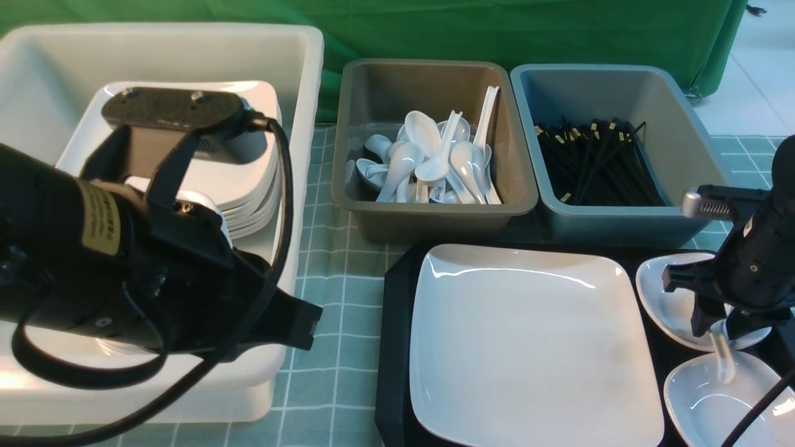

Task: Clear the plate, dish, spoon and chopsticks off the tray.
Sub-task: Use the right arm to grab a soup spoon from the plate, then use the right arm to put the soup spoon into the small storage box in the middle

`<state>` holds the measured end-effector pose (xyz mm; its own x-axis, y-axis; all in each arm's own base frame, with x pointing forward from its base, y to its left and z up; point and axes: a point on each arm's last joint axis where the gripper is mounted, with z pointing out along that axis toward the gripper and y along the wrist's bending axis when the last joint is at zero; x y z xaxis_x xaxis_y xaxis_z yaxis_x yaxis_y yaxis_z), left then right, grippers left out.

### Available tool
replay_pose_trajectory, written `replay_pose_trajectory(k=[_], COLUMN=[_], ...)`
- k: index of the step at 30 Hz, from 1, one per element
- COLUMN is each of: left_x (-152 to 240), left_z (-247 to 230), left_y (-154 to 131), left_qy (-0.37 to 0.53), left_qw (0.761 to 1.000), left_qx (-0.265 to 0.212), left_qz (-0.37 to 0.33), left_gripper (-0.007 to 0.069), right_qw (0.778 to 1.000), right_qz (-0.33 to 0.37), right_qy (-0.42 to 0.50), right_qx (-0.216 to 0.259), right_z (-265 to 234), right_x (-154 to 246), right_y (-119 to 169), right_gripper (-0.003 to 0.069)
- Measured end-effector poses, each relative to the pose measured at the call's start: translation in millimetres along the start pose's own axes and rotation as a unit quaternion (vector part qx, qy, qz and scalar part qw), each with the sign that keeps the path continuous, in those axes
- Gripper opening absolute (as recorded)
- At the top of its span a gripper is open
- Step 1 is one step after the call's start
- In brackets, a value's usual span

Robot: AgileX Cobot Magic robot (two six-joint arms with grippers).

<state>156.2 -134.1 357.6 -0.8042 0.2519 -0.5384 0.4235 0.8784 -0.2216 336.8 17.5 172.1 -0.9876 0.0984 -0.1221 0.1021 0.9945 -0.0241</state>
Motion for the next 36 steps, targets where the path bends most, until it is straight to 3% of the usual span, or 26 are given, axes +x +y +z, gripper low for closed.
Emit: replay_pose_trajectory(k=[1, 8, 11, 16, 17, 20, 24, 28, 33, 36], left_x=[0.0, 0.3, 0.3, 0.3, 0.3, 0.4, 2.3, 5.3, 6.3, 6.6], left_z=[0.0, 0.2, 0.2, 0.2, 0.2, 0.2, 0.2, 0.1, 0.0, 0.0], left_y=[0.0, -0.2, -0.2, -0.2, -0.2, -0.4, -0.4, 0.4, 0.7, 0.8], left_qy=[0.0, 0.001, 0.001, 0.001, 0.001, 0.001, 0.011, 0.029, 0.034, 0.036], left_qw=[1.0, 1.0, 1.0, 1.0, 1.0, 1.0, 1.0, 1.0, 0.999, 0.999], left_qx=[0.0, 0.001, 0.001, 0.001, 0.001, 0.003, 0.003, -0.002, -0.004, -0.004], left_qz=[0.0, 0.001, 0.001, 0.001, 0.001, 0.0, -0.002, -0.001, -0.001, -0.001], left_gripper=[0.001, 0.001, 0.001, 0.001, 0.001, 0.001, 0.001, 0.001, 0.001, 0.001], right_qw=[1.0, 1.0, 0.997, 0.967, 0.965, 0.946, 0.931, 0.925, 0.932, 0.938], right_qz=[0.0, 0.001, -0.013, -0.087, -0.09, -0.129, -0.158, -0.165, -0.167, -0.164], right_qy=[0.0, -0.012, -0.062, -0.179, -0.185, -0.221, -0.242, -0.245, -0.223, -0.206], right_qx=[0.0, -0.013, -0.048, -0.157, -0.162, -0.198, -0.223, -0.238, -0.233, -0.225], right_z=[0.0, -19.5, -53.0, -122.0, -125.1, -138.5, -125.7, -97.5, -57.3, -43.7], right_x=[0.0, -1.0, -0.5, -20.8, -24.4, -57.6, -94.2, -117.2, -126.0, -125.9], right_y=[0.0, 1.6, 9.1, 63.6, 67.1, 115.4, 170.7, 208.1, 224.6, 226.0], right_gripper=[0.0195, 0.0199, 0.0199, 0.0199, 0.0199, 0.0199, 0.0199, 0.0199, 0.0199, 0.0279])
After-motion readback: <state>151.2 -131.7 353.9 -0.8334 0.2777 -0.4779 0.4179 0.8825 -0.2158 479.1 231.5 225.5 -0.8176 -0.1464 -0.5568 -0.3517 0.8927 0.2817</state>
